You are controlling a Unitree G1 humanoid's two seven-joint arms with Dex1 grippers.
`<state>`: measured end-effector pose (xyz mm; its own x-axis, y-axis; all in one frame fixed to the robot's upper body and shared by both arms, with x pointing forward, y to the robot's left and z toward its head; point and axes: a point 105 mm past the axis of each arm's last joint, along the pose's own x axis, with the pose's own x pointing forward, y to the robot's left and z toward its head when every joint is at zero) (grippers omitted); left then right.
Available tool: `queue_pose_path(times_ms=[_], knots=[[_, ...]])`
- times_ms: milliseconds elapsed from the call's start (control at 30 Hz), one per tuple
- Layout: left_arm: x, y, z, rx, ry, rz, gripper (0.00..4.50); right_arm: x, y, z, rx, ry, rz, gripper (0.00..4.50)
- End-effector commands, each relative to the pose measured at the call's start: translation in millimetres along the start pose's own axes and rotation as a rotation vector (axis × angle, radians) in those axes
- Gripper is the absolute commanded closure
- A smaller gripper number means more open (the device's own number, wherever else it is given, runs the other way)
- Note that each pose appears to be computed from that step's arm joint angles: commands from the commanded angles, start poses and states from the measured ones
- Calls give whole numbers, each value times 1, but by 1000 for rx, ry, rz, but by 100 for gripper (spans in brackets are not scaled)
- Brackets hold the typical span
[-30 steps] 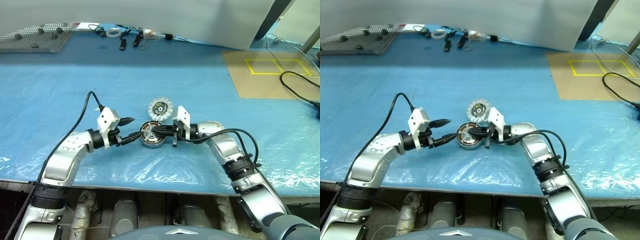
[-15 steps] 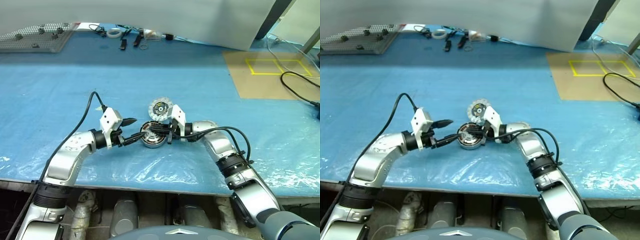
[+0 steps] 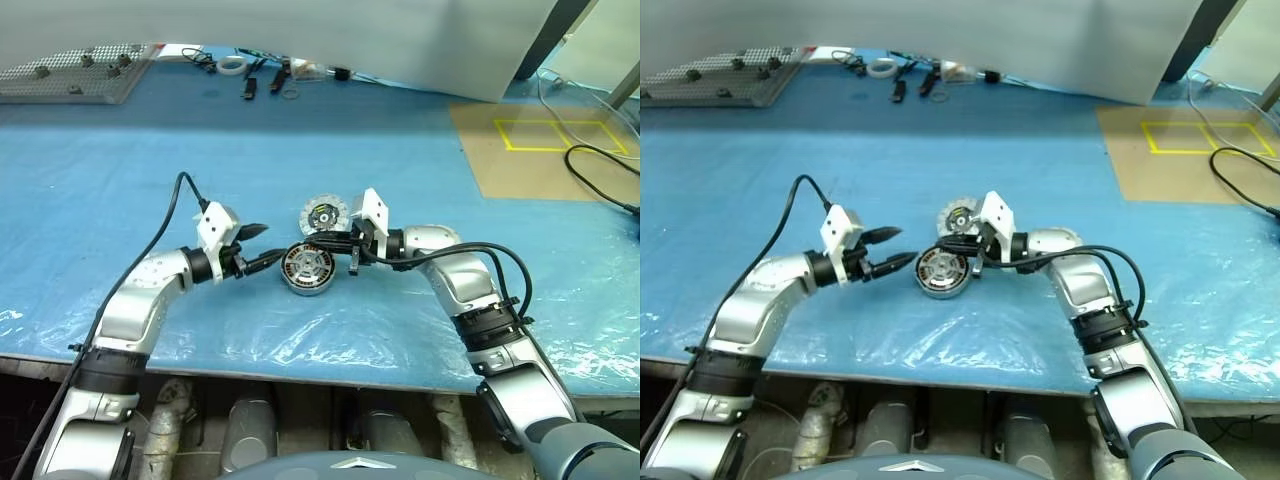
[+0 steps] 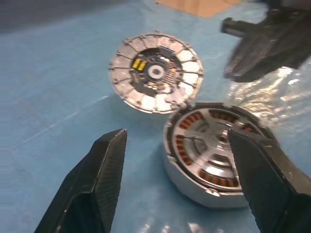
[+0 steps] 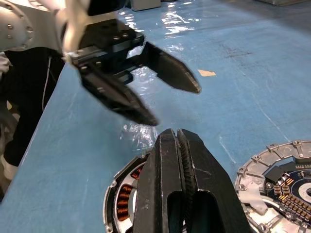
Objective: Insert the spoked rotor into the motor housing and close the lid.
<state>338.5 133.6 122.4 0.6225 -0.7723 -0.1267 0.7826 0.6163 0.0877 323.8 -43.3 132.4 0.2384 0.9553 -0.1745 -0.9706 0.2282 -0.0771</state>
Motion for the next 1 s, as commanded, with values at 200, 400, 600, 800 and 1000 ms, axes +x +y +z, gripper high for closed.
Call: queue_pose_path(times_ms=[200, 400, 600, 800, 1000], knots=[[39, 47, 11, -9, -30, 86, 102, -6, 13, 19, 8, -40, 51, 450], [54, 71, 10, -53, 6, 123, 102, -4, 11, 17, 7, -29, 42, 450], [66, 75, -1, -117, 63, 139, 102, -6, 13, 10, 13, -3, 32, 450], [83, 64, 6, -235, 36, 86, 251, -10, 18, 6, 16, 17, 33, 450], [98, 37, 4, -264, 79, -79, 287, -13, 26, 5, 30, 36, 40, 450]])
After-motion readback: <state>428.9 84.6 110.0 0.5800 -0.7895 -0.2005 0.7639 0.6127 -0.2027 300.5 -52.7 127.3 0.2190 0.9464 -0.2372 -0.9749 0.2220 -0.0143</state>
